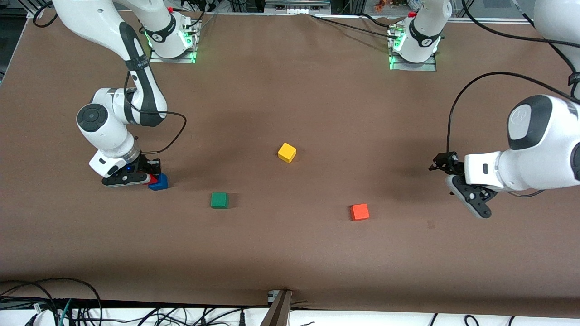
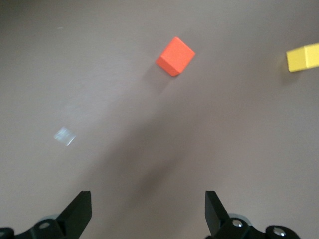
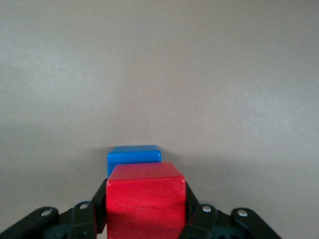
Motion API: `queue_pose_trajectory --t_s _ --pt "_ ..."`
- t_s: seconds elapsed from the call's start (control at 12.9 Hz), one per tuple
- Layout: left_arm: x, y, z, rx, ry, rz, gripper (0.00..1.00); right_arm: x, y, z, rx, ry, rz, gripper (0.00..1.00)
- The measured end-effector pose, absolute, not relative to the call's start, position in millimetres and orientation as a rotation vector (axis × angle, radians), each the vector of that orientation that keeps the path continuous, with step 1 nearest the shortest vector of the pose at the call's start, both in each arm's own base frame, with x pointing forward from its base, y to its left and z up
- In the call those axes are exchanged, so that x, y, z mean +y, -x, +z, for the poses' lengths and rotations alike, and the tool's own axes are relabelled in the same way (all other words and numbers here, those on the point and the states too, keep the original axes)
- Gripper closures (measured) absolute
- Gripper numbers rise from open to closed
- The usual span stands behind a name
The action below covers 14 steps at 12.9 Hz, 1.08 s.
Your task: Pass red block to right arm, stack on blue
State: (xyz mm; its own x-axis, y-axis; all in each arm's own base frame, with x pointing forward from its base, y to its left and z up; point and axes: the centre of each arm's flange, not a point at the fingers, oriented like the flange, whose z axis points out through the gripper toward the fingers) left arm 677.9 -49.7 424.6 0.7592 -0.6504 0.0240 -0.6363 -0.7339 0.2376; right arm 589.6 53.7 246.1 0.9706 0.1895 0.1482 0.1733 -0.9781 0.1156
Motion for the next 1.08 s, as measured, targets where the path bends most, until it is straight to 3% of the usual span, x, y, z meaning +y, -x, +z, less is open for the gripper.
queue_pose_trajectory --t_s 0.7,0.77,1.0,1.08 --pt "-46 -640 539 -0.811 -2.984 -0.057 0.00 62 -589 236 0.298 -3.009 0.221 0.42" --pt "-42 -632 552 -0.794 -2.993 -0.107 0.00 62 -591 238 0.298 -3.008 0.229 0.38" --pt "-43 -607 590 -0.770 -3.034 -0.143 0.00 64 -602 252 0.297 -3.014 0.216 0.06" --pt "-37 -602 600 -0.738 -3.065 -0.134 0.00 66 -608 261 0.295 -3.023 0.167 0.00"
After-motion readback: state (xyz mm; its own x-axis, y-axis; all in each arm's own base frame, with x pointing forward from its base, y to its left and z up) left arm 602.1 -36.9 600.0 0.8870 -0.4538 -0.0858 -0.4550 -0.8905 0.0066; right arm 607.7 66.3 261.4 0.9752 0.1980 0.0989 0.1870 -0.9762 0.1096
